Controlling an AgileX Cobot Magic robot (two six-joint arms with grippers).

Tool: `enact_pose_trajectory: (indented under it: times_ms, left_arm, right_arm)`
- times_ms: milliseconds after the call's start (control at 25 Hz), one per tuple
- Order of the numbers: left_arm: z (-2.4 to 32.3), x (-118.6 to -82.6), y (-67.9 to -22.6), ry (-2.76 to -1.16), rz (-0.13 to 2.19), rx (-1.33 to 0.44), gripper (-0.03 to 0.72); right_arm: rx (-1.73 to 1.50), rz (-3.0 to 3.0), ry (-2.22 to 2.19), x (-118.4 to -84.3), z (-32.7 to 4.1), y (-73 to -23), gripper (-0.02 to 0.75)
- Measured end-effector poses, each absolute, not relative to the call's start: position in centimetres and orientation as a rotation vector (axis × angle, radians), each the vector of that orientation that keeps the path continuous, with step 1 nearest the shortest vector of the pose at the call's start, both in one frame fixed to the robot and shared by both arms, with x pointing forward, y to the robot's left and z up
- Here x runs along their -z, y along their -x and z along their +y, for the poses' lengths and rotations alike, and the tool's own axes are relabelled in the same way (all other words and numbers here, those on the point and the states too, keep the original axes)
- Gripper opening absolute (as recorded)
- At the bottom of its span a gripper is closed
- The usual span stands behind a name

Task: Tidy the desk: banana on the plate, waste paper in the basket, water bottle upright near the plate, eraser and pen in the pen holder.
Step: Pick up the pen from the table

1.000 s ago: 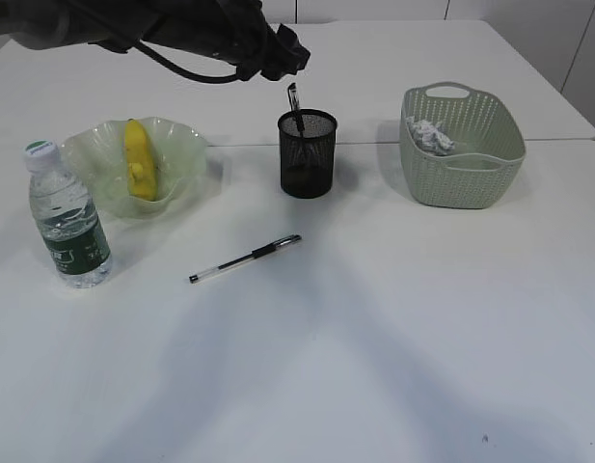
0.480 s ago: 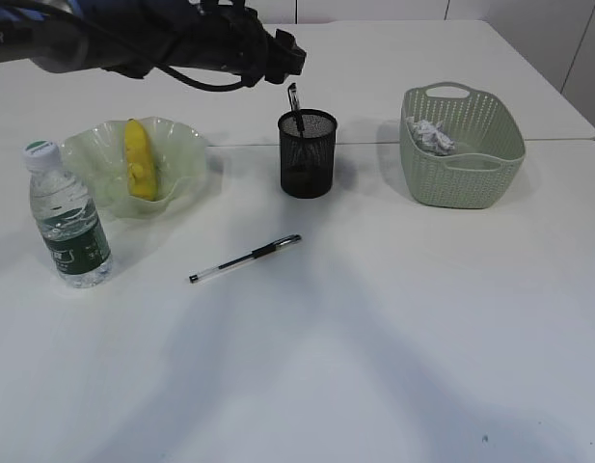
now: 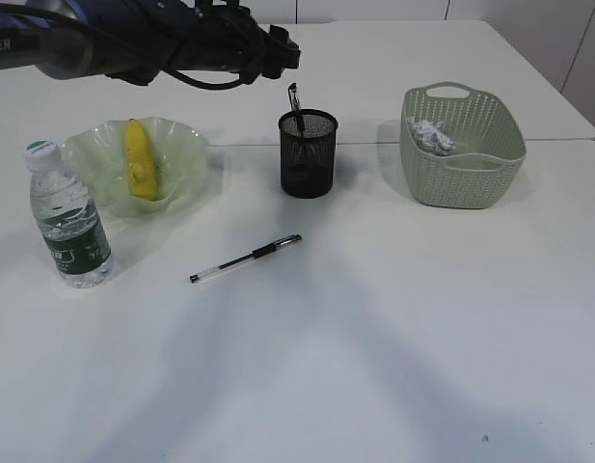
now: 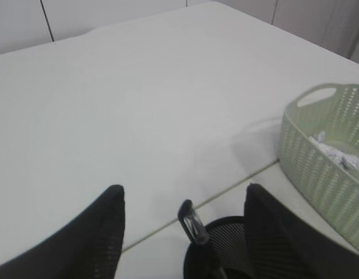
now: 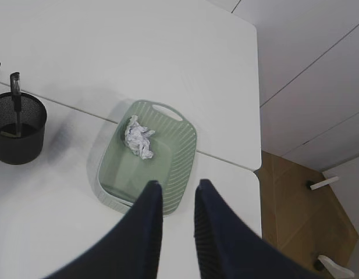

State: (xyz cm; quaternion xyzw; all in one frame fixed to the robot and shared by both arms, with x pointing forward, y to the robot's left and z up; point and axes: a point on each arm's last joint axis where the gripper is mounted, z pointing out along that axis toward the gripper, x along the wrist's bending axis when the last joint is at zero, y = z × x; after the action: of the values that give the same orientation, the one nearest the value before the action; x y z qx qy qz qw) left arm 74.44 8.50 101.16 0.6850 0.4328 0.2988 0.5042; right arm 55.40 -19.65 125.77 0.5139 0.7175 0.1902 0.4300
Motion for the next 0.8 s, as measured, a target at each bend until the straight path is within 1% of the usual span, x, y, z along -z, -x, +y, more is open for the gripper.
enact_pose_trajectory:
  times_ms: [80,240,320,440,560,680,800]
  left_arm:
    - [8.2,-100.9,-74.2,-1.686,1.033,-0.675,0.454]
    - [7.6,-100.9,-73.1,-1.821,0.944,-0.572,0.454]
    - [7.6,-102.1,-72.4,-1.879,0.879,-0.561,0.454]
    - [8.6,-104.3,-71.6,-1.924,0.828,-0.528,0.454]
    - [10.1,-105.4,-70.8,-1.997,0.799,-0.426,0.454]
    - [11.2,-104.5,-69.6,-2.155,0.75,-0.248,0.454]
    - [11.7,-103.4,-68.4,-2.337,0.688,-0.137,0.454]
  right_arm:
    - [-0.477,1.789,-1.281,-125.8,-19.6,-55.4,0.147]
    - [-0.479,1.788,-1.279,-125.8,-19.6,-55.4,0.147]
    - [-0.48,1.787,-1.278,-125.8,-19.6,-55.4,0.147]
    - [-0.478,1.786,-1.277,-125.8,-19.6,-55.4,0.147]
    - [-0.478,1.786,-1.277,-125.8,-19.6,-55.4,0.147]
    - [-0.482,1.789,-1.278,-125.8,-19.6,-55.4,0.147]
    - [-0.486,1.79,-1.278,-125.8,-19.6,-55.4,0.148]
